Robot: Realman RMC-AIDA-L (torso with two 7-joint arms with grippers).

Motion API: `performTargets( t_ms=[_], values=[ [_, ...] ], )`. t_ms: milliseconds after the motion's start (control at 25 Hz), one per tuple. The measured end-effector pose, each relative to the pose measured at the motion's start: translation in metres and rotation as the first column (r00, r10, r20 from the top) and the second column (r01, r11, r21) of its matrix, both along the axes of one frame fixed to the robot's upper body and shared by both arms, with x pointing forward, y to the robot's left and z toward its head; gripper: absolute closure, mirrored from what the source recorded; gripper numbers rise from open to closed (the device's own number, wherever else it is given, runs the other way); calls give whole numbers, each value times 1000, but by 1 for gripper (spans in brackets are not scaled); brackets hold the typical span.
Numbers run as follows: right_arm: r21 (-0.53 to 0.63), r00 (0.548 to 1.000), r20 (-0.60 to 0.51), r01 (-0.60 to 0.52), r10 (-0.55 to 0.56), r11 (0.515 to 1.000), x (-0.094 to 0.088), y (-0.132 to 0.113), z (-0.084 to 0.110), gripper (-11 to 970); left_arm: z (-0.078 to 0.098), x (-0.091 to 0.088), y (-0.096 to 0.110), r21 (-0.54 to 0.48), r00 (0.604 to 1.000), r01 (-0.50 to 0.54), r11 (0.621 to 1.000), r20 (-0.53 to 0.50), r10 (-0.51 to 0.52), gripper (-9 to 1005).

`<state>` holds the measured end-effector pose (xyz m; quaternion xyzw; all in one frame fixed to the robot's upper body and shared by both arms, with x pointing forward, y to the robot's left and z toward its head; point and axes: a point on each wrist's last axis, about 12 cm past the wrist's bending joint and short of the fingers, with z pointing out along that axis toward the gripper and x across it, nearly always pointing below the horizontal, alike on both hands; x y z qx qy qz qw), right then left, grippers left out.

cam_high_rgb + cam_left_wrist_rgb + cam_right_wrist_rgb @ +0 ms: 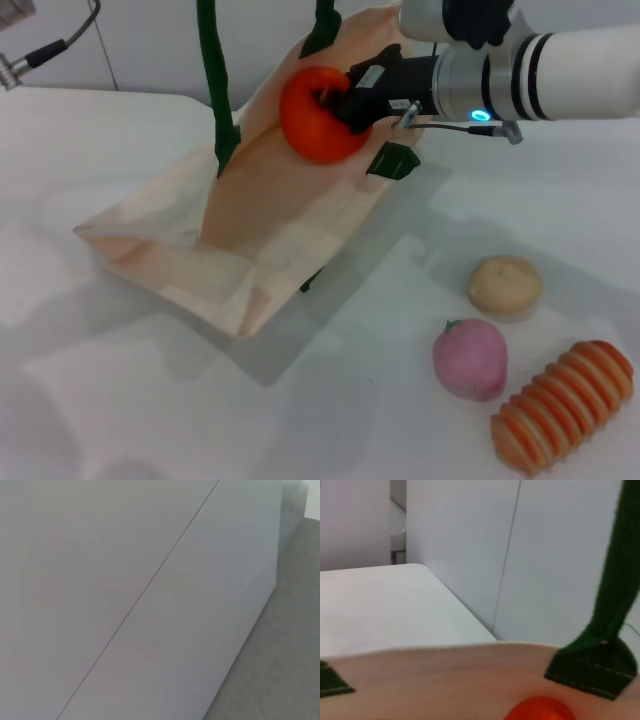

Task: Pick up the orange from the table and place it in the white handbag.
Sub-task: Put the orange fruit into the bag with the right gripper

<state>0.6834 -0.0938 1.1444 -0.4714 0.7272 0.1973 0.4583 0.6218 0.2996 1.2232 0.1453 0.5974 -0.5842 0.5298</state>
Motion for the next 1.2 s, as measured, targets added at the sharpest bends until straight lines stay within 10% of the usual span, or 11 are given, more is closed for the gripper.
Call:
performTargets(
  t_ms=[920, 1200],
  values=[
    [-16, 992, -97, -86, 84, 996, -9, -3, -1, 176, -10, -8, 17, -5, 998, -53, 999, -23, 53, 943],
    [-21, 984, -174, -36, 32, 999, -7, -37, 6, 113, -17, -10, 25, -4, 994, -97, 995, -48, 97, 944]
  ],
)
